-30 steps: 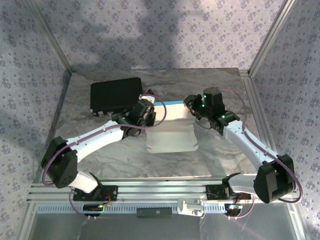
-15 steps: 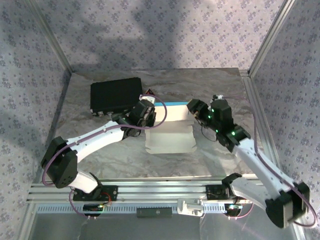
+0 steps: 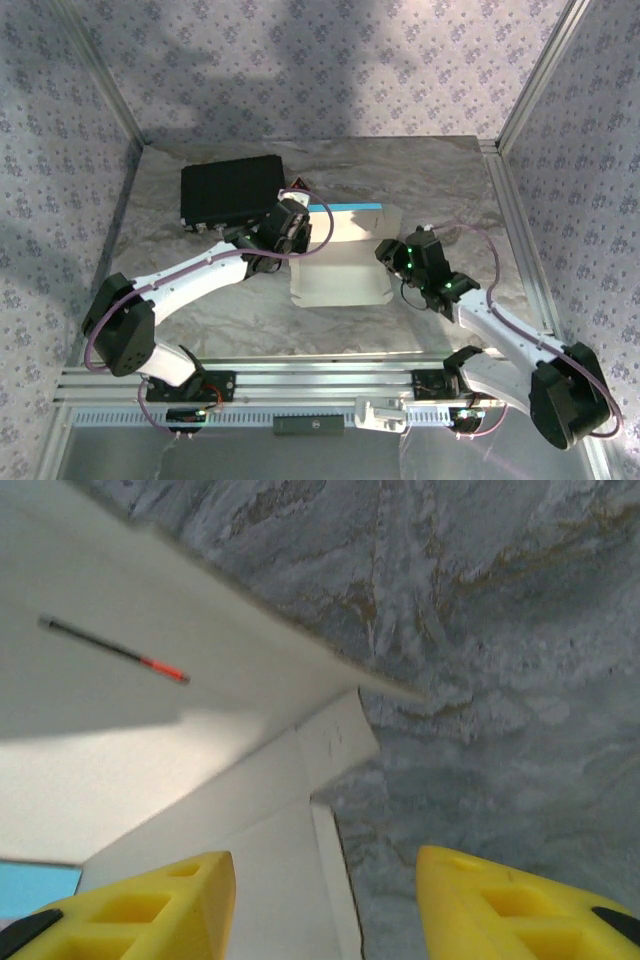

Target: Fold the paper box

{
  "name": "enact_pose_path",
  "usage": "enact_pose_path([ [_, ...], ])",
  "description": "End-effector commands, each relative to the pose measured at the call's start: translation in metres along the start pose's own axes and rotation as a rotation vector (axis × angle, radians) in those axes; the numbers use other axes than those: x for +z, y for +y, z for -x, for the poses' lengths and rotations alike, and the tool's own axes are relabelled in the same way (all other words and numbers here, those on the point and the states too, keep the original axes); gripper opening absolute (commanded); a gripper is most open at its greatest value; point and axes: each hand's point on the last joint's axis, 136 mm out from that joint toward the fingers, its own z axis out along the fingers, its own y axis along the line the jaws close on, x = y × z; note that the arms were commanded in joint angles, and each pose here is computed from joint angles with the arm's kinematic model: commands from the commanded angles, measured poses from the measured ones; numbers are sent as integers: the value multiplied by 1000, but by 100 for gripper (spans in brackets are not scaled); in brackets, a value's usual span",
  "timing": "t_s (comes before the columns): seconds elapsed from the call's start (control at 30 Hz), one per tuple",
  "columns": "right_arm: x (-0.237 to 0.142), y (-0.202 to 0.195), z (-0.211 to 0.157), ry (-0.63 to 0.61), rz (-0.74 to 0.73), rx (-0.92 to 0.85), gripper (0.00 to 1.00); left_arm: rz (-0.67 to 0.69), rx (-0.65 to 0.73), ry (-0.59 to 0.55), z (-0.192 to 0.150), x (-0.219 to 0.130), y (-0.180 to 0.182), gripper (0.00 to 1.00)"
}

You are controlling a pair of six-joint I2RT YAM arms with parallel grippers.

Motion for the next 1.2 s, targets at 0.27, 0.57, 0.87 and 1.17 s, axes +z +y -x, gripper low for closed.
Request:
enact_pose_path([
  [0.27,31,16,15,9,62,-28,46,-31,-4,-37,20,-9,-9,0],
  [0.57,29,33,32,-10,83,-63,38,-30,0,-25,17,-7,-9,0],
  [0.87,29,40,31,24,92,-80,36,-30,-1,-28,18,-5,-10,0],
  [1.17,41,46,12,93,102,-127,32,-36,-14,-35,20,-5,-11,0],
])
